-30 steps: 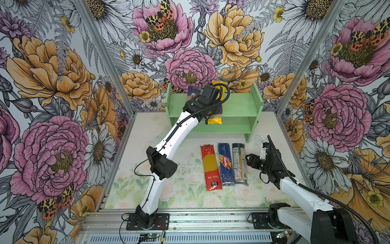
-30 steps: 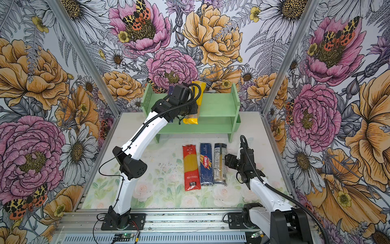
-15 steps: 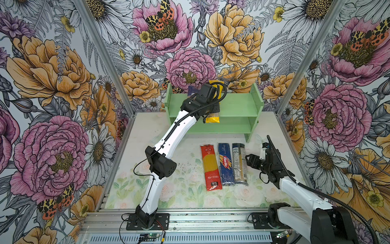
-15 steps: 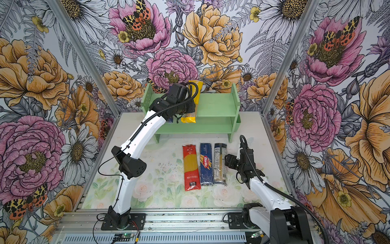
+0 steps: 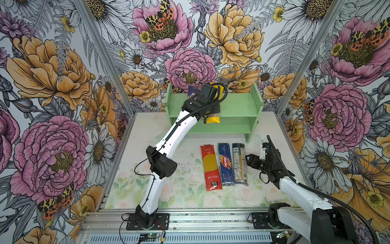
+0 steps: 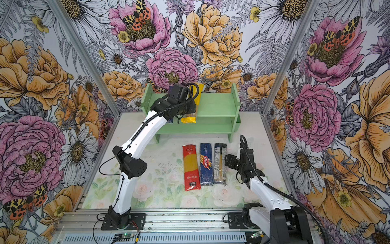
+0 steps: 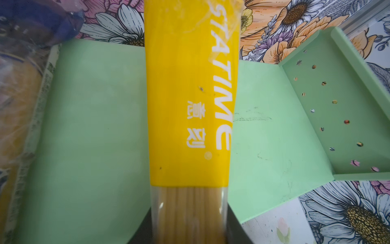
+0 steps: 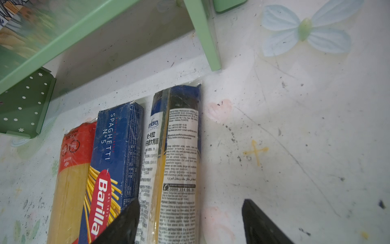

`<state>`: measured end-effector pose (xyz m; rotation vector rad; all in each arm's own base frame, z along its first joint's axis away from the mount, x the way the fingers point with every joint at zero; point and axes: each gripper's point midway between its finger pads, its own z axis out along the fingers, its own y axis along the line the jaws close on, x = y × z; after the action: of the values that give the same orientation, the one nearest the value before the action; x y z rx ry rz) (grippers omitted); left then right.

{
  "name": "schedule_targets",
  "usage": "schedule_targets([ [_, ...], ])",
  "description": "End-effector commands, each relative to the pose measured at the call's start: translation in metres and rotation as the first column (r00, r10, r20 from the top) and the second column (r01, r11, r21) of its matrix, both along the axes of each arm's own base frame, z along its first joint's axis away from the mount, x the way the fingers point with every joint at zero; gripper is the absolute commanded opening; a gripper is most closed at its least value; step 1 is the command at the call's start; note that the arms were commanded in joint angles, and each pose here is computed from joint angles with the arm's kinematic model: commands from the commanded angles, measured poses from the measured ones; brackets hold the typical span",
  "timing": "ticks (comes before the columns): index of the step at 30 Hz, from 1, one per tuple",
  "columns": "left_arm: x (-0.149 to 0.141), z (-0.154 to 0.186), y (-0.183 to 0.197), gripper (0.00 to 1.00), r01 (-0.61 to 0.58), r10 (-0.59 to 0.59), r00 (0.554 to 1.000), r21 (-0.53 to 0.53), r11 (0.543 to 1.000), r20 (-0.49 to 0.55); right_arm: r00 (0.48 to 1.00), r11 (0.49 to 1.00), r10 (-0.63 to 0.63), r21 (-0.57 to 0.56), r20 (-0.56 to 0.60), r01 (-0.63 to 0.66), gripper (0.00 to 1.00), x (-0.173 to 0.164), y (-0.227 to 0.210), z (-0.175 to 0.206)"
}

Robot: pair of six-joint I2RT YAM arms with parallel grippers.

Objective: Arrange pasta packages on shelves
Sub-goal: Place the pasta bag on the shelf.

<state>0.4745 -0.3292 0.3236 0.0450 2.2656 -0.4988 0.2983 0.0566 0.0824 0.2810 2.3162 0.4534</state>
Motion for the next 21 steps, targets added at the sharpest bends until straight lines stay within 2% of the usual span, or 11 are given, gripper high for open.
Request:
schedule_targets([
  [1,0.01,0.048,-0.003,0.36,-0.023,0.035,0.989,-0.088,0.996,0.144,1.0,1.0,0.021,0.002,0.017,-0.021,0.78,0.003,0.004,0.006],
  [5,0.01,0.05,-0.001,0.41,-0.029,0.041,0.987,-0.079,0.996,0.154,1.0,1.0,0.021,0.004,0.016,-0.021,0.78,0.003,0.005,0.005],
  [13,0.009,0.056,-0.004,0.42,-0.018,0.032,0.985,-0.081,0.997,0.172,1.0,1.0,0.022,0.004,0.016,-0.022,0.79,0.002,0.005,0.005],
  [18,0.004,0.068,-0.003,0.51,-0.037,0.046,0.973,-0.043,0.998,0.225,1.0,1.0,0.025,0.005,0.016,-0.025,0.8,0.003,0.005,0.006],
  [21,0.002,0.074,-0.003,0.52,-0.034,0.043,0.97,-0.043,0.998,0.239,1.0,1.0,0.027,0.007,0.013,-0.028,0.8,0.002,0.006,0.005],
])
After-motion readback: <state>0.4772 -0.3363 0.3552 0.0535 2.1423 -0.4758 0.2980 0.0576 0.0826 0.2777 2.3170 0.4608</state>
